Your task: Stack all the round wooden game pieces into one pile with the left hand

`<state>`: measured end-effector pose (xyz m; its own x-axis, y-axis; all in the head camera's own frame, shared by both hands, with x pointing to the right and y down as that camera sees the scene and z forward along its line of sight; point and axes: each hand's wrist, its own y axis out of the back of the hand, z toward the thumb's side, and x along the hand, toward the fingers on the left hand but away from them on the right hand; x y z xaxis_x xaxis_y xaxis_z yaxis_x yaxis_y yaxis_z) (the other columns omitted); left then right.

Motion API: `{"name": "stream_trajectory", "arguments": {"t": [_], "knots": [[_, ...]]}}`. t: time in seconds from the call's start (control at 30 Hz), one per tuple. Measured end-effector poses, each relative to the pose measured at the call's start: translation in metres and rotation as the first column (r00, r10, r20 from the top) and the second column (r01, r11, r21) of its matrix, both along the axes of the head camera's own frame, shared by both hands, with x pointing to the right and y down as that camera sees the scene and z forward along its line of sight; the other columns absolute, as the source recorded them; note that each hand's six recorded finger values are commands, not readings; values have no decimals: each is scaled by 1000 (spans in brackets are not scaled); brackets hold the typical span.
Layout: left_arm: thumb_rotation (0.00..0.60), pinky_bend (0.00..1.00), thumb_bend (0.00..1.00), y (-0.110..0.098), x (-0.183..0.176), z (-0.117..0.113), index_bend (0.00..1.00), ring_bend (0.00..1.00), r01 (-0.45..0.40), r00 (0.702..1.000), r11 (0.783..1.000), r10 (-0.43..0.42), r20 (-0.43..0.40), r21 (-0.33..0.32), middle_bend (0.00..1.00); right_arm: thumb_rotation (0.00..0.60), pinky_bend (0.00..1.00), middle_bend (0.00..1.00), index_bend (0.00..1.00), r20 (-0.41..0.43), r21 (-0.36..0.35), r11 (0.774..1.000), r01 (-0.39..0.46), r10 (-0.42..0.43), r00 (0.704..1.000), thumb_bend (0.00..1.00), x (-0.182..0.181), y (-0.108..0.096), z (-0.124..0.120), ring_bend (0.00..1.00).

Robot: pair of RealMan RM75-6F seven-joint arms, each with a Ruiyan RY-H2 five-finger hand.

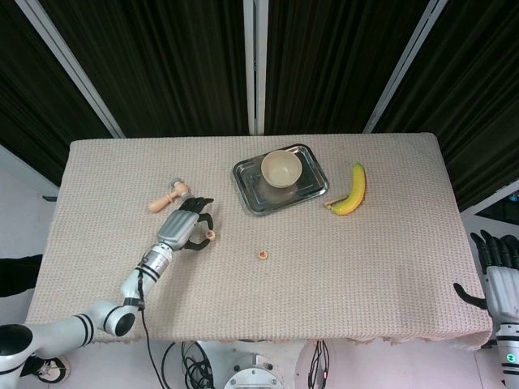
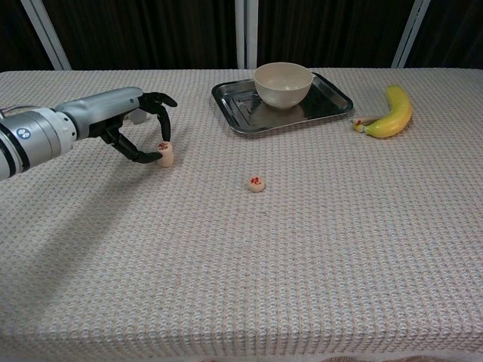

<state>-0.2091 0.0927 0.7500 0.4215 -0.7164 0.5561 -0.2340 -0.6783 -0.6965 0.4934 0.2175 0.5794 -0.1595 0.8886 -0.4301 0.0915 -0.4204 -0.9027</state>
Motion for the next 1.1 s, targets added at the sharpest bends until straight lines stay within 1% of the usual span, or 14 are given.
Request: {"name": "stream_trajectory", "arguments": {"t": [0.37,0.57,0.67,0.8,0.97,1.1], "knots": [[600,0,301,2,-1,-3,384,0,-12,1000,1000,12,-11,2,62,600,0,0,0,-1,-5,1000,6,-6,1000,139,-2,1,0,0],[600,0,298,3,2,-10,369,0,-11,999,1000,11,-38,8,61,600,0,0,0,-3,-3,1000,5,-5,1000,139,-2,0,0,0],[600,0,291,9,13,-18,366,0,-39,997,999,41,-67,24,61,600,0,0,0,-3,-7,1000,6,-6,1000,139,-2,0,2,0],[600,0,277,20,38,-27,352,0,-108,988,994,111,-105,35,61,600,0,0,0,5,-11,1000,14,-14,1000,139,-6,0,4,0],[600,0,235,34,63,-23,327,0,-148,981,989,150,-122,26,71,600,0,0,0,6,-15,1000,13,-13,1000,139,-6,1,5,0],[600,0,230,43,85,-17,330,0,-157,977,987,159,-142,26,78,600,0,0,0,2,-10,1000,7,-7,1000,140,-3,2,2,0]]}}
